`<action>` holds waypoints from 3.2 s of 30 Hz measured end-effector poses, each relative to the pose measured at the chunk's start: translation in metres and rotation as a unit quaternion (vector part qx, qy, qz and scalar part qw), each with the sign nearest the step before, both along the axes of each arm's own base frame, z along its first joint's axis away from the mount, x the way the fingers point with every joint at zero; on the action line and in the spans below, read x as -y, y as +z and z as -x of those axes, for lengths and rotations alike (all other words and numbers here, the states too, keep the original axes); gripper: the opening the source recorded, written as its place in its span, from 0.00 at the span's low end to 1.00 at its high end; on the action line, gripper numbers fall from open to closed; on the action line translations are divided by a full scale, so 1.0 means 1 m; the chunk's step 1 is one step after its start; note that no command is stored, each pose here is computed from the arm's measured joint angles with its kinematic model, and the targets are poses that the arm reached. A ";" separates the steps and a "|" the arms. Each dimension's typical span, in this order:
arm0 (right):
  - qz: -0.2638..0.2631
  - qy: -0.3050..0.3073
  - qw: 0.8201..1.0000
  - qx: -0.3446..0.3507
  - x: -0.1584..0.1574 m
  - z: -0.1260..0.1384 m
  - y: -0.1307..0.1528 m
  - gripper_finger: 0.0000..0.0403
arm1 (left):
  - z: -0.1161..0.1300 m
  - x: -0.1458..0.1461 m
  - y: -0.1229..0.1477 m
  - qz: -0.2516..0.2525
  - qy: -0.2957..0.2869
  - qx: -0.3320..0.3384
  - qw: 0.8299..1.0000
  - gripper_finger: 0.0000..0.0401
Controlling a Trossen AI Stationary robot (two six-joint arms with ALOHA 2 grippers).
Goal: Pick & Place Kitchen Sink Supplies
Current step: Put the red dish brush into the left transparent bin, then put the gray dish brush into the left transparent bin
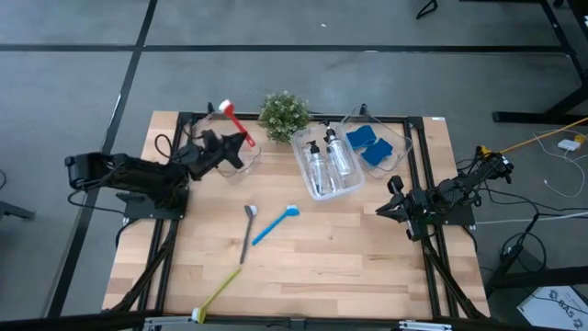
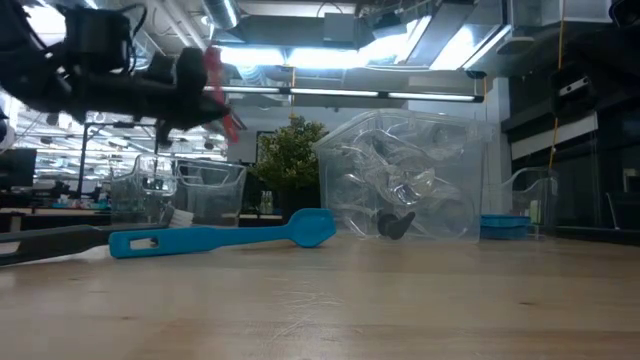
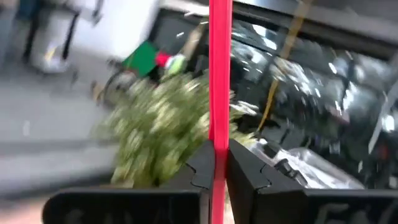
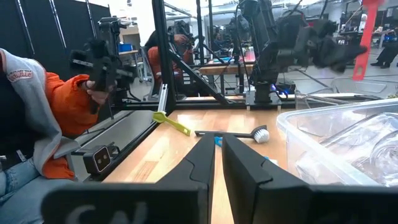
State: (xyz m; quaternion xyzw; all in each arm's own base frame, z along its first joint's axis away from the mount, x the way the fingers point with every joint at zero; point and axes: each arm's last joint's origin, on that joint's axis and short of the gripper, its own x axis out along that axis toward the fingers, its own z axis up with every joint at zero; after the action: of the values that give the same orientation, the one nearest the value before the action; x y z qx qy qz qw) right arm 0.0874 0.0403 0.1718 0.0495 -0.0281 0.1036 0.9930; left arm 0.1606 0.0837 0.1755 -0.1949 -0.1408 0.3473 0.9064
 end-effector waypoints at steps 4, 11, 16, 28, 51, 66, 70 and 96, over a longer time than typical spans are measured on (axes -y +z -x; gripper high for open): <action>0.000 0.000 1.000 0.000 0.000 0.000 0.000 0.08 | -0.012 -0.008 0.017 -0.111 -0.012 -0.105 0.988 0.04; 0.000 0.000 1.000 0.000 0.000 0.000 0.000 0.08 | -0.029 -0.017 0.045 -0.182 -0.037 -0.496 0.848 0.04; 0.000 0.000 1.000 0.000 0.000 0.000 0.000 0.08 | -0.032 -0.013 0.074 -0.235 -0.021 -0.637 0.734 0.04; 0.000 0.000 1.000 0.000 0.000 0.000 0.000 0.08 | -0.004 -0.009 0.079 -0.082 0.139 -0.723 0.672 0.04; 0.000 0.000 1.000 0.000 0.000 0.000 0.000 0.08 | 0.015 -0.036 0.025 0.164 0.179 -0.530 0.813 0.04; 0.000 0.000 1.000 0.000 0.000 0.000 0.000 0.08 | 0.028 -0.042 -0.009 0.163 0.168 -0.520 0.821 0.04; 0.000 0.000 1.000 0.000 0.000 0.000 0.000 0.08 | 0.029 -0.044 -0.010 0.158 0.136 -0.536 0.818 0.04; 0.000 0.000 1.000 0.000 0.000 0.000 0.000 0.08 | 0.031 -0.054 -0.002 0.178 0.089 -0.509 0.837 0.23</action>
State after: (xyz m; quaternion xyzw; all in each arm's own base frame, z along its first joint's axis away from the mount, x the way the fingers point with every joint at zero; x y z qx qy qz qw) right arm 0.0874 0.0403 0.1720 0.0495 -0.0283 0.1038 0.9930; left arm 0.1298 0.1377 0.1740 -0.1351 0.3879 0.4957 0.7652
